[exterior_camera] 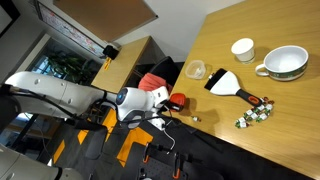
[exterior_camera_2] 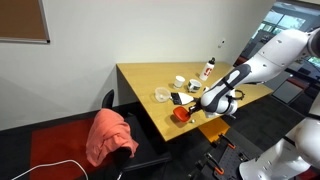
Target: Move the orange lid near the edge closer to you
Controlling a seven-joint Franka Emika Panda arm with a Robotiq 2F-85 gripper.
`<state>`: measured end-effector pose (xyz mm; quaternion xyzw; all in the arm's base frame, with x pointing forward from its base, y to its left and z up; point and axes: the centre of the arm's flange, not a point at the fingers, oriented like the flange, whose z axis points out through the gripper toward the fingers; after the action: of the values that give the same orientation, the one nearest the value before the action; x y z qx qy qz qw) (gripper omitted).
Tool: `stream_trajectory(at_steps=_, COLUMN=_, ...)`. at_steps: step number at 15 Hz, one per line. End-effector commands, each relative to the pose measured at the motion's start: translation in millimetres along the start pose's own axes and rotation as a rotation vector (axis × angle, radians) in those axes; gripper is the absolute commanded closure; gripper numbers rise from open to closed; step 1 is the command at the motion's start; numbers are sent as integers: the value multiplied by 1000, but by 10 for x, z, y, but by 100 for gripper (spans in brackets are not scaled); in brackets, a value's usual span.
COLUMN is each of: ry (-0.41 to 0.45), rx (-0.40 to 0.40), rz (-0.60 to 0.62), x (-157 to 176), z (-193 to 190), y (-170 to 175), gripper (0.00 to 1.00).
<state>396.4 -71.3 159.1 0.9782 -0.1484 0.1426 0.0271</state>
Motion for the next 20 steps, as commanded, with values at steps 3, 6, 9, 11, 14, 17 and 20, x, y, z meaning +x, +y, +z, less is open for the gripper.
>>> stream_trajectory(at_steps=3, ry=-8, rx=2, rz=42, x=203, z=474, y=-132, gripper=98)
stream_trajectory(at_steps=6, ry=-17, rx=5, rz=38, x=225, z=561, y=-169, gripper=68)
stream_trajectory(at_steps=9, ry=-15, rx=18, rz=23, x=196, z=492, y=-221, gripper=52)
stream_trajectory(at_steps=11, ry=-16, rx=25, rz=15, x=153, z=361, y=-271, gripper=37)
stream_trajectory(at_steps=14, ry=-22, rx=26, rz=-15, x=103, z=162, y=-304, gripper=15)
stream_trajectory(at_steps=17, ry=-16, rx=26, rz=-24, x=158, z=-40, y=-263, gripper=0)
stream_trajectory(at_steps=20, ry=-33, rx=30, rz=-41, x=326, z=-215, y=-176, gripper=0)
